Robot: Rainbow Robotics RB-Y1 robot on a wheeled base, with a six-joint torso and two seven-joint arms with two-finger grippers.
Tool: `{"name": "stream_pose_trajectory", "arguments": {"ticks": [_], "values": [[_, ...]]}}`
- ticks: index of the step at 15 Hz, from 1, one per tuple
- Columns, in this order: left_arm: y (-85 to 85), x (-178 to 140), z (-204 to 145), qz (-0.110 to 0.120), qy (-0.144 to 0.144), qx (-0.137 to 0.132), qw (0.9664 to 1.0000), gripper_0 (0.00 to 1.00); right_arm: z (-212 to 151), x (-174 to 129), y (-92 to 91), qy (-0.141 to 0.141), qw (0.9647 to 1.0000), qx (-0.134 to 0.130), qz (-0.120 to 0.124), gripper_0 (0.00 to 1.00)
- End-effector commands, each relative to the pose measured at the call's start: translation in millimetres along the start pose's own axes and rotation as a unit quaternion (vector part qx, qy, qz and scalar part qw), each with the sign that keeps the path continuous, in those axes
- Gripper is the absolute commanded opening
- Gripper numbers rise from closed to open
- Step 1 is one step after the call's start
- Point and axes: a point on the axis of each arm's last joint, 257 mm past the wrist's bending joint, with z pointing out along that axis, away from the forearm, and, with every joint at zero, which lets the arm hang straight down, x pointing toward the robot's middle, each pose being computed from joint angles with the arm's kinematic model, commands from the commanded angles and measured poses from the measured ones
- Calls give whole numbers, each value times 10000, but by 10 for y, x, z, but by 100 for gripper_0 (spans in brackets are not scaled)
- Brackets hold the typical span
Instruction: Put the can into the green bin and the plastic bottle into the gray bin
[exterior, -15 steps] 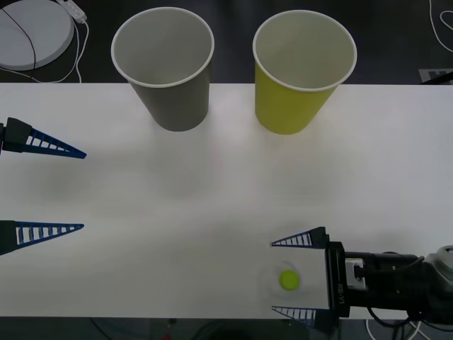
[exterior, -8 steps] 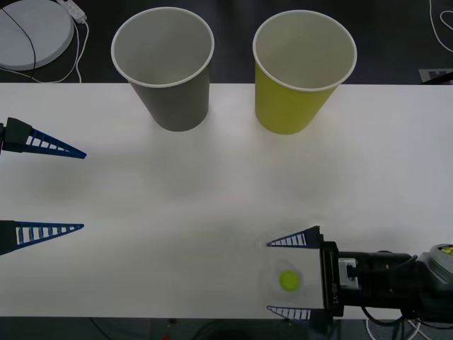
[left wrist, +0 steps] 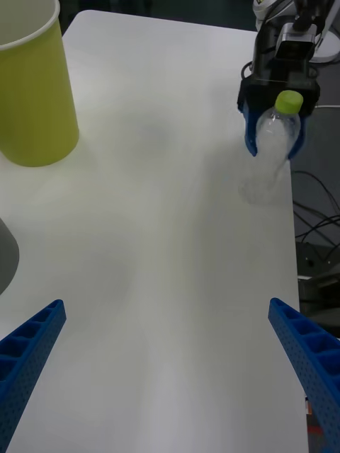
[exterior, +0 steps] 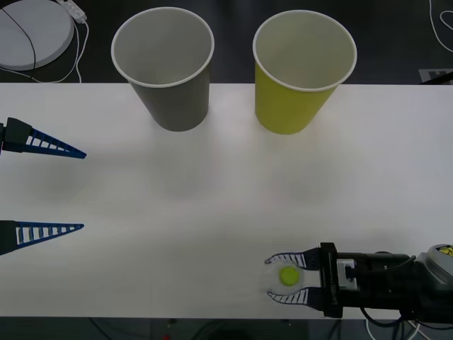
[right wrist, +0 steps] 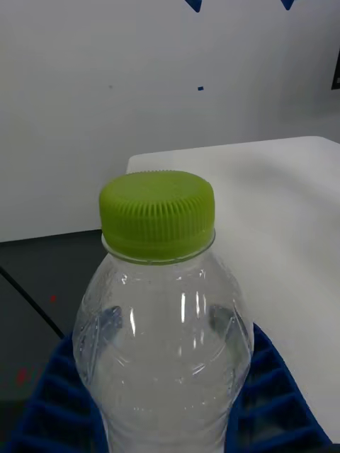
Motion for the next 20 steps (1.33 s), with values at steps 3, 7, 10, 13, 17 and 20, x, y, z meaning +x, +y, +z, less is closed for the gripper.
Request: {"name": "stream_pose_trajectory", "arguments": {"ticks": [3,7,10,13,17,20], "values": [[0,0,0,0,0,0,10000,100,-48,-33,-27,-44,9999,28,100,0],[0,0,0,0,0,0,10000,100,-201,-72,-138,-11,9997,136,181,0],[0,0,0,0,0,0,10000,100,-337,-108,-245,-3,9992,255,304,0],[0,0,0,0,0,0,10000,100,-503,-149,-378,8,9983,426,389,0],[0,0,0,0,0,0,10000,100,-741,-190,-606,96,9959,765,472,0],[0,0,0,0,0,0,10000,100,-962,-291,-786,256,9908,1130,700,0]]}}
